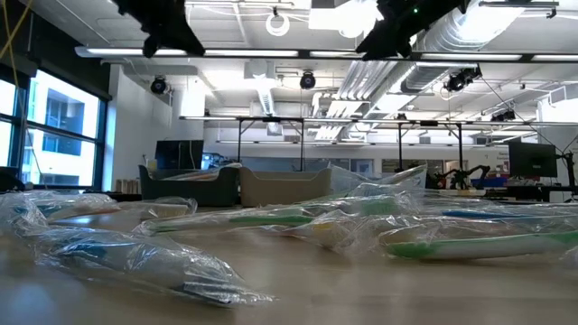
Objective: Pick & Place Toothbrushes
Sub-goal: Put the blue toothbrush into the gray bin
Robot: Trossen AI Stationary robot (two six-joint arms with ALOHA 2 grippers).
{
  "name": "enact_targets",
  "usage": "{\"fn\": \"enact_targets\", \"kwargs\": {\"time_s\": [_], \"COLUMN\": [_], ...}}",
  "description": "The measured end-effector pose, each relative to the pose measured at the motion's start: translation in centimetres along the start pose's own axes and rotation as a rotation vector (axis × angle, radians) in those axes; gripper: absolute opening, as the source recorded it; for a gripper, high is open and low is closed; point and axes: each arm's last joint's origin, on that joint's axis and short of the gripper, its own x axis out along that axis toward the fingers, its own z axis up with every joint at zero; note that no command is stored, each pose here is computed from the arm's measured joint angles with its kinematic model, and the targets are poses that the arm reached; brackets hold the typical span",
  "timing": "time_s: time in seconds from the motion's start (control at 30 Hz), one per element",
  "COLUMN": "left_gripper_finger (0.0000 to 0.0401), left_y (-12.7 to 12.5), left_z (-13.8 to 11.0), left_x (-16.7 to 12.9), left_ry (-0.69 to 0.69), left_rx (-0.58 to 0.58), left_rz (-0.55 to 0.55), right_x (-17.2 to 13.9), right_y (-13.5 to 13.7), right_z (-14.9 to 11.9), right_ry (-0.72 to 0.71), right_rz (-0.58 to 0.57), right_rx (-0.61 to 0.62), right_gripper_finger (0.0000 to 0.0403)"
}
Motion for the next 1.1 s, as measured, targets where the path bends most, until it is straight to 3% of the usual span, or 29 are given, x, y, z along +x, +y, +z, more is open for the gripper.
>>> {"fn": "enact_targets", "kwargs": {"time_s": [0.3, 0.6, 0.8, 1.1], "left_gripper_finger": [0.0003, 0.0003, 0.0003, 0.0], "left_y": [-1.5, -3.3, -4.4, -7.2], "left_z": [-1.5, -3.8, -4.5, -5.4], "left_x": [-3.2, -3.8, -4.0, -2.3], "left_ry": [0.063, 0.287, 0.342, 0.359], "left_rx": [-0.131, -0.184, -0.288, -0.284], "left_rz": [-0.095, -0.158, -0.155, -0.088], "right_x": [0.2, 0.5, 0.6, 0.6], "right_y": [1.1, 2.7, 3.8, 4.0], "right_z": [0.2, 0.4, 0.6, 0.6], "right_ry": [-0.013, -0.009, -0.008, -0.003], "right_rz": [0.107, 0.155, 0.193, 0.2], "right_rx": [0.083, 0.11, 0.095, 0.087], "right_gripper_finger": [0.0247, 0.0247, 0.0247, 0.0247]}}
